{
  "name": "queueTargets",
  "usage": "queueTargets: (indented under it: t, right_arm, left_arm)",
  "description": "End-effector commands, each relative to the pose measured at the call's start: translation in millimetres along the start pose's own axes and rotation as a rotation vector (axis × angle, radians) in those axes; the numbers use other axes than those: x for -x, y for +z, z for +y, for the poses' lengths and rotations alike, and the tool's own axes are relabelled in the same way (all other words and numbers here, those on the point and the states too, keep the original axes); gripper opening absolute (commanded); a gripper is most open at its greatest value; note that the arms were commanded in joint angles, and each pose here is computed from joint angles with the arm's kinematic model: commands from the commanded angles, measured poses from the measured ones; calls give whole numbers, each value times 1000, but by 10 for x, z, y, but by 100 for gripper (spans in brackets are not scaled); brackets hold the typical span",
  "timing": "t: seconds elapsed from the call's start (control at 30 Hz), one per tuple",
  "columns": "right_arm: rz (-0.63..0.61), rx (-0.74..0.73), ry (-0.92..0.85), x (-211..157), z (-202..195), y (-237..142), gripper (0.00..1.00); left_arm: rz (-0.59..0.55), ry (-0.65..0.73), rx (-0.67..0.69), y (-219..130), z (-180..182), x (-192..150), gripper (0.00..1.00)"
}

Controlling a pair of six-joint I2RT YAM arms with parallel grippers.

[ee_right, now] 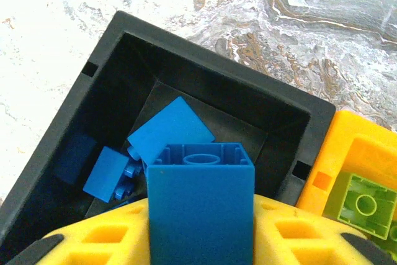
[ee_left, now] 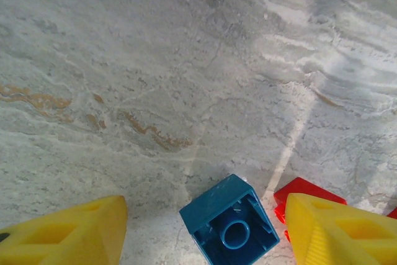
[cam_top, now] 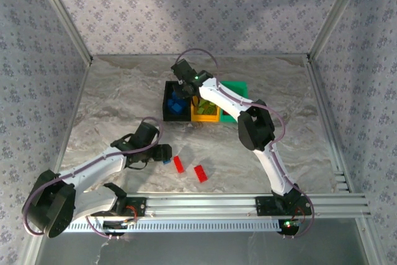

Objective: Sort the legos into containers by color
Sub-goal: Place the lego in the container, then pick up the lego from the middle-left of the table.

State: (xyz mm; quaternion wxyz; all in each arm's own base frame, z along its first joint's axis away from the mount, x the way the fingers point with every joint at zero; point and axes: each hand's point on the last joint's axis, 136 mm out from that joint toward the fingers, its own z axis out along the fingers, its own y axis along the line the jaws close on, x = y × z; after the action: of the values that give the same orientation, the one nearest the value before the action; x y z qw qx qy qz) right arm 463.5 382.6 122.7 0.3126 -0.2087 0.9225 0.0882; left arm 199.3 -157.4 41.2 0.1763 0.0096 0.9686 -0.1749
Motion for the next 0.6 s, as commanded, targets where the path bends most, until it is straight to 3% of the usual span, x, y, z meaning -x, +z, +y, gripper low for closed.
queueTargets:
  t: [0.0,0.23,0.57]
  right_arm:
    - [-35,42,-12,45,111,-114,49]
    - [-162,65,3,199,92,-652,57]
    - [-199,28,-58,-342,-118,-1106,58]
  left_arm:
    - [-2,7,-12,-40,-69,43,68]
    - [20,4,-3,13,-63,20,69]
    - [52,18,30,94,-34,10,68]
